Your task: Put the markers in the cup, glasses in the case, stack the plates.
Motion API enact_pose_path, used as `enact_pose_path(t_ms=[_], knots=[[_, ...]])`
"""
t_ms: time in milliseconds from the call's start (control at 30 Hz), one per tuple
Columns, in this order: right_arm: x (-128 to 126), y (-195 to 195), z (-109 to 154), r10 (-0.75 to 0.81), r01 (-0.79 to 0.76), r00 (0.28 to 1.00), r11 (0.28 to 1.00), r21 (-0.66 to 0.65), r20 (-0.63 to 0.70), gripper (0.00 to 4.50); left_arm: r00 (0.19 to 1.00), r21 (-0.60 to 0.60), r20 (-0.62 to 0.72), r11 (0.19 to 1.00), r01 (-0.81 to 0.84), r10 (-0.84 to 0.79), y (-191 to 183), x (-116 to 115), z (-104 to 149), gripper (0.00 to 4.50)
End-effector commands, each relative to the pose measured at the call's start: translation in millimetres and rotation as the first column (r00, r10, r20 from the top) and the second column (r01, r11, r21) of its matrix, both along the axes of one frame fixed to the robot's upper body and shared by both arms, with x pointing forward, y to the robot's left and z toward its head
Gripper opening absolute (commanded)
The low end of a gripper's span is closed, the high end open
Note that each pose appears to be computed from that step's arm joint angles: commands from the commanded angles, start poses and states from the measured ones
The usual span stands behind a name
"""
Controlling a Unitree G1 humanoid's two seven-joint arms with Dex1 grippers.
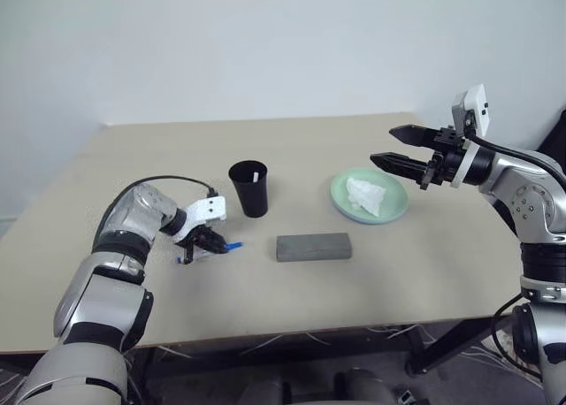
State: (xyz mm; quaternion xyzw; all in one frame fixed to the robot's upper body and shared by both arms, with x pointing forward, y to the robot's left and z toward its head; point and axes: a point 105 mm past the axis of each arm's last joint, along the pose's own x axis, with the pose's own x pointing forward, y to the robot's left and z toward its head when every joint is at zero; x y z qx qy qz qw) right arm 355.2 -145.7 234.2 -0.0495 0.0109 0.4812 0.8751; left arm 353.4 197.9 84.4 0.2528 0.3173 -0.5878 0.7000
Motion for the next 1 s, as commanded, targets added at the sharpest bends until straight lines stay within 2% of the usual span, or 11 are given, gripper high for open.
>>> enact_pose_path(t_ms=[33,100,233,300,433,633,1000], knots=[[-2,2,17,0.015,-0.015,0.998,1.0,0.014,0.059,4.5,0.998,-0.306,0.061,0.951,0.05,-0.033,-36,6,62,0.41],[-2,3,17,0.017,-0.018,0.998,1.0,0.015,0.06,4.5,0.997,-0.464,0.079,0.885,0.051,-0.016,-52,10,94,0.41],[0,4,19,0.017,-0.018,0.998,1.0,0.019,0.064,4.5,0.972,-0.613,0.189,0.79,0.007,0.139,-63,33,135,0.41],[1,4,20,0.017,-0.018,0.998,1.0,0.02,0.066,4.5,0.945,-0.652,0.239,0.758,-0.014,0.223,-63,45,147,0.41],[1,5,21,0.02,-0.022,0.997,1.0,0.02,0.071,4.5,0.796,-0.757,0.297,0.638,-0.14,0.527,-49,82,170,0.41],[0,6,22,0.026,-0.028,0.997,0.999,0.02,0.075,4.5,0.656,-0.801,0.273,0.544,-0.25,0.703,-34,101,162,0.41],[0,7,25,0.029,-0.03,0.996,0.999,0.02,0.085,4.5,0.61,-0.796,0.222,0.502,-0.337,0.761,-33,104,120,0.41]])
